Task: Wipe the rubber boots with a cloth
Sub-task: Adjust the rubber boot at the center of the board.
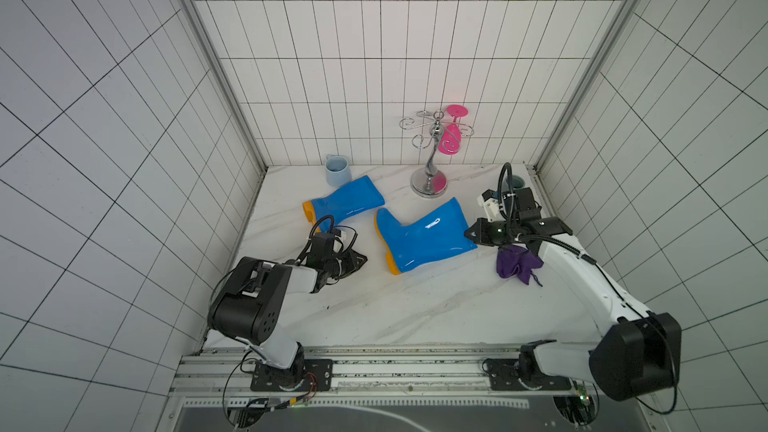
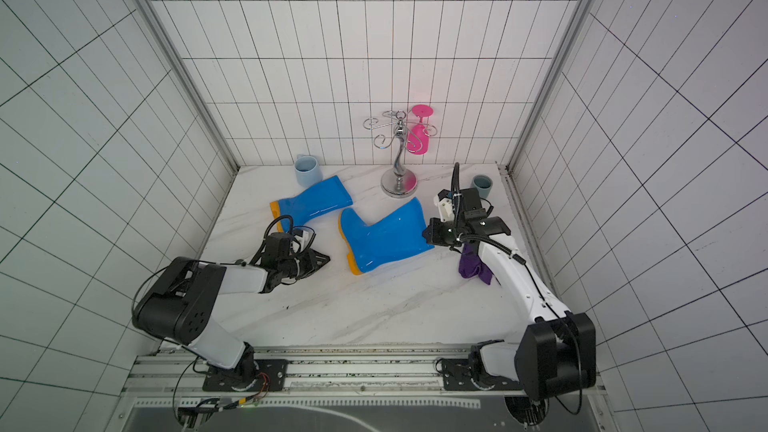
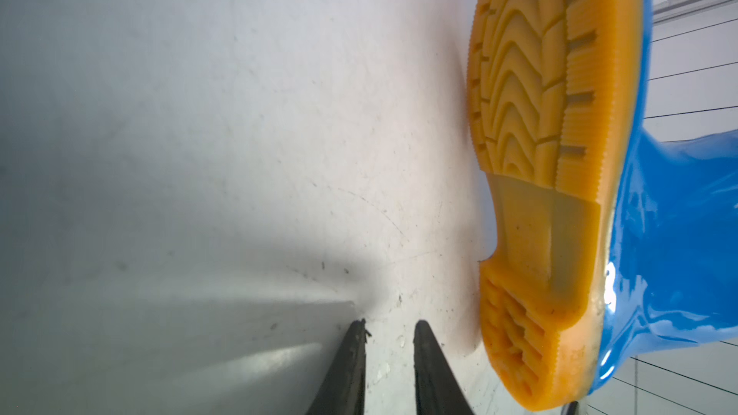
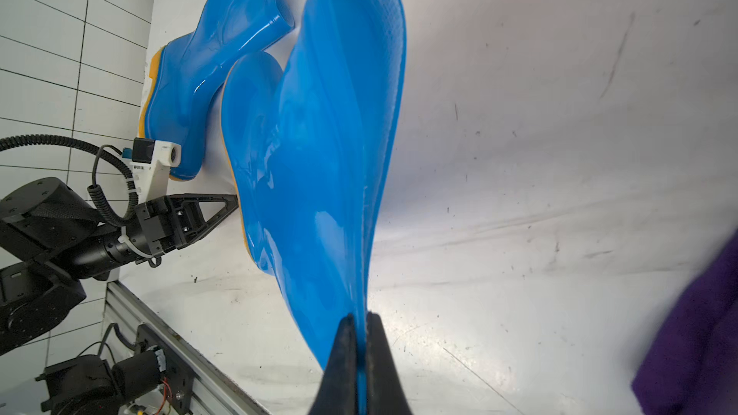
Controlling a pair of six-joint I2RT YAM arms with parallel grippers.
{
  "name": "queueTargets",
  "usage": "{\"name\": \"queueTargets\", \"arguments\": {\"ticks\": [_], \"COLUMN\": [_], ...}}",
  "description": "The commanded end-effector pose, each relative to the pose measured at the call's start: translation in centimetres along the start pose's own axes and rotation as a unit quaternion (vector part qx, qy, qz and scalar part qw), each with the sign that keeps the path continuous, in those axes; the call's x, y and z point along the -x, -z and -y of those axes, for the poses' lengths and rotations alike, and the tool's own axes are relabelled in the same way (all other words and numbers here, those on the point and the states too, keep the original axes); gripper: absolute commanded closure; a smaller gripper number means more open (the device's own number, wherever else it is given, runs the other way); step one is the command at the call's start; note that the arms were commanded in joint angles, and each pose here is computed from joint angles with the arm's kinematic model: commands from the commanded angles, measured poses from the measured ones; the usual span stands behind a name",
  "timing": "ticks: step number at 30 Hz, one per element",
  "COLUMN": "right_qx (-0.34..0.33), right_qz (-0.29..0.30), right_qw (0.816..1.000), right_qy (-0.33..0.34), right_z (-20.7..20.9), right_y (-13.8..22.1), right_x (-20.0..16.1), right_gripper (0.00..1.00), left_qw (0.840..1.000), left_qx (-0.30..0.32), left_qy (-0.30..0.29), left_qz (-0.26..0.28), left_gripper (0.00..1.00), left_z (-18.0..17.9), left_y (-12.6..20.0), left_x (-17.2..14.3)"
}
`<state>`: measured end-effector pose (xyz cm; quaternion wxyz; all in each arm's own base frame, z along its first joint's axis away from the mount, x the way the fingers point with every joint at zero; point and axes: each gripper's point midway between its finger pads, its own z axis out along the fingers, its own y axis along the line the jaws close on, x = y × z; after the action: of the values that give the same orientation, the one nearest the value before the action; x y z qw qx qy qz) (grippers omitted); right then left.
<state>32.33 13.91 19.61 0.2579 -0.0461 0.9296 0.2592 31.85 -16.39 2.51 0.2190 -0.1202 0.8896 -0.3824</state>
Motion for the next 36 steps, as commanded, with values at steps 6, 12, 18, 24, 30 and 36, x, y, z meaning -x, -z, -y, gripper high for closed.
{"name": "queueTargets", "arguments": {"ticks": [6,12,18,24,30,36], "right_qx": [-0.023,-0.012,0.006,-0.002,0.024,0.020], "right_qz": [0.029,0.028,0.016,0.012,0.018,0.010], "right_qw": [0.995,0.990,0.980,0.967,0.961,0.957], "right_qy": [0.094,0.138,0.197,0.254,0.275,0.289], "right_z": [-3.9,-6.9,-10.2,-12.3,-14.2,-14.8], "right_y": [4.5,5.2,5.4,6.6,7.9,7.3], "right_x": [6.0,6.8,5.2,3.2,2.3,1.9], "right_gripper": [1.00,1.00,1.00,1.00,1.00,0.83], "left_qw": [0.998,0.999,0.999,0.999,0.999,0.999], "left_qx": [0.060,0.049,0.037,0.030,0.022,0.020], "left_qy": [0.023,0.014,-0.003,-0.025,-0.037,-0.046], "left_qz": [-0.018,-0.010,-0.004,-0.004,-0.009,-0.011], "left_gripper": [0.75,0.75,0.75,0.74,0.74,0.74], "left_z": [-2.4,-1.0,1.0,3.1,4.6,5.5], "left_y": [-0.1,0.2,0.5,0.4,0.0,-0.3], "left_x": [-0.9,0.2,1.2,2.0,2.4,2.2]}}
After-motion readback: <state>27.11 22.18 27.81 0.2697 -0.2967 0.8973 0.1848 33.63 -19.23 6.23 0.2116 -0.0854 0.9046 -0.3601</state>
